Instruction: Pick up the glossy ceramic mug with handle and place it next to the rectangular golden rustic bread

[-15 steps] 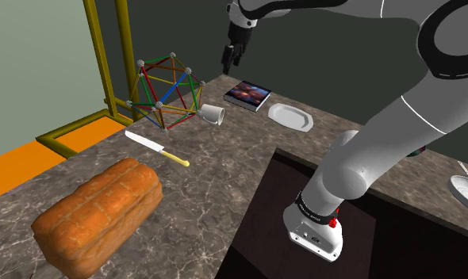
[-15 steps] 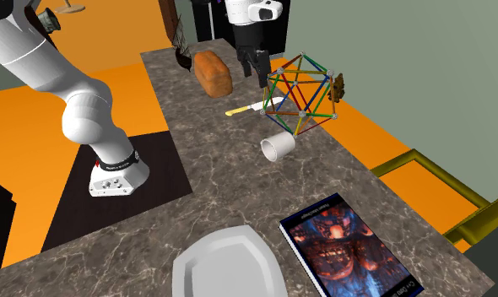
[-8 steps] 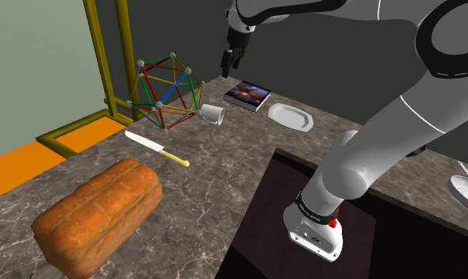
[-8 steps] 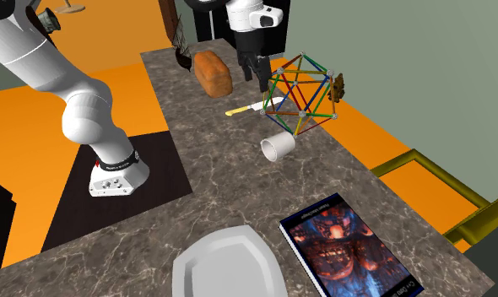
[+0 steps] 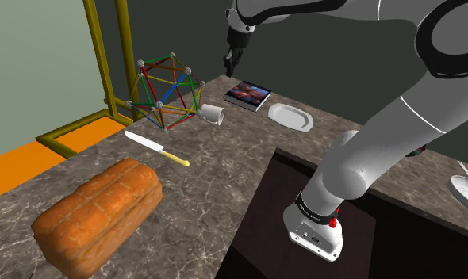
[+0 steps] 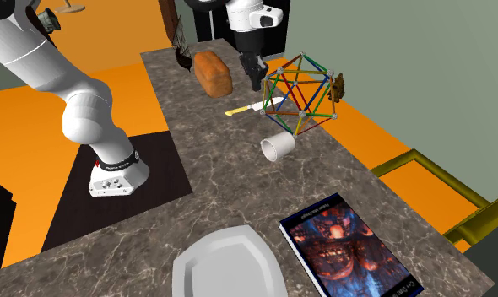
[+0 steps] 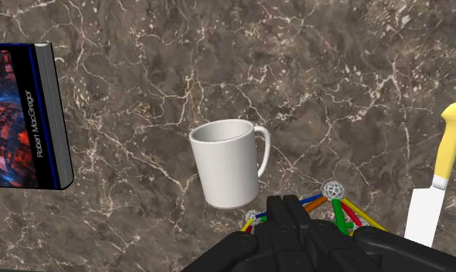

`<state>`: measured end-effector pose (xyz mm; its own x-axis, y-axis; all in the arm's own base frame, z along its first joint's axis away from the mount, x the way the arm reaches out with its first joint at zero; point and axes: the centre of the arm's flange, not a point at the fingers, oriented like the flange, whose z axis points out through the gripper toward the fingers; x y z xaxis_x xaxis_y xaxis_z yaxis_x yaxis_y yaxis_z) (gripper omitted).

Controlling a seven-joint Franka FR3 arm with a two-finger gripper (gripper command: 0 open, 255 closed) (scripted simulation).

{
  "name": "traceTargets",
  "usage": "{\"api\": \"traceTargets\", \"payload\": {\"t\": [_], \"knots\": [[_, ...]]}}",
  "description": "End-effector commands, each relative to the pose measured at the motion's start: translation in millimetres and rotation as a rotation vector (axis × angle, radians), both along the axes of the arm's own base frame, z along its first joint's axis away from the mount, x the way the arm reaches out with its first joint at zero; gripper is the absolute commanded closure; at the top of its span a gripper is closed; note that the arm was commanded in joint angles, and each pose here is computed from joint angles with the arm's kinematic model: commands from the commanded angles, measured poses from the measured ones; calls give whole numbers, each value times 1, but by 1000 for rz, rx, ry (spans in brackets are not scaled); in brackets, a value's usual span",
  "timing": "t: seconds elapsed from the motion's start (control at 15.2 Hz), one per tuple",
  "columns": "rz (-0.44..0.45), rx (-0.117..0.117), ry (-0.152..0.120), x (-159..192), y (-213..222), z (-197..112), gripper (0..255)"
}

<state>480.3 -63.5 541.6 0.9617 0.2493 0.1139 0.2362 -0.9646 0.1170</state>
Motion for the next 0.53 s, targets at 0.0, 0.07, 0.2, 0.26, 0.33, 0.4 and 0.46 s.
{"api": "traceTargets", "payload": {"t": [0.0,0.07,0.2,0.26,0.33,0.4,0.46], "knots": [[0,0,0,0,0,0,255],[0,0,0,0,0,0,255],[0,0,0,0,0,0,255],[0,0,0,0,0,0,0],[15,11,-7,-1,-9,-11,0],[30,21,-14,-1,-17,-23,0],[45,32,-21,-1,-25,-35,0]]}}
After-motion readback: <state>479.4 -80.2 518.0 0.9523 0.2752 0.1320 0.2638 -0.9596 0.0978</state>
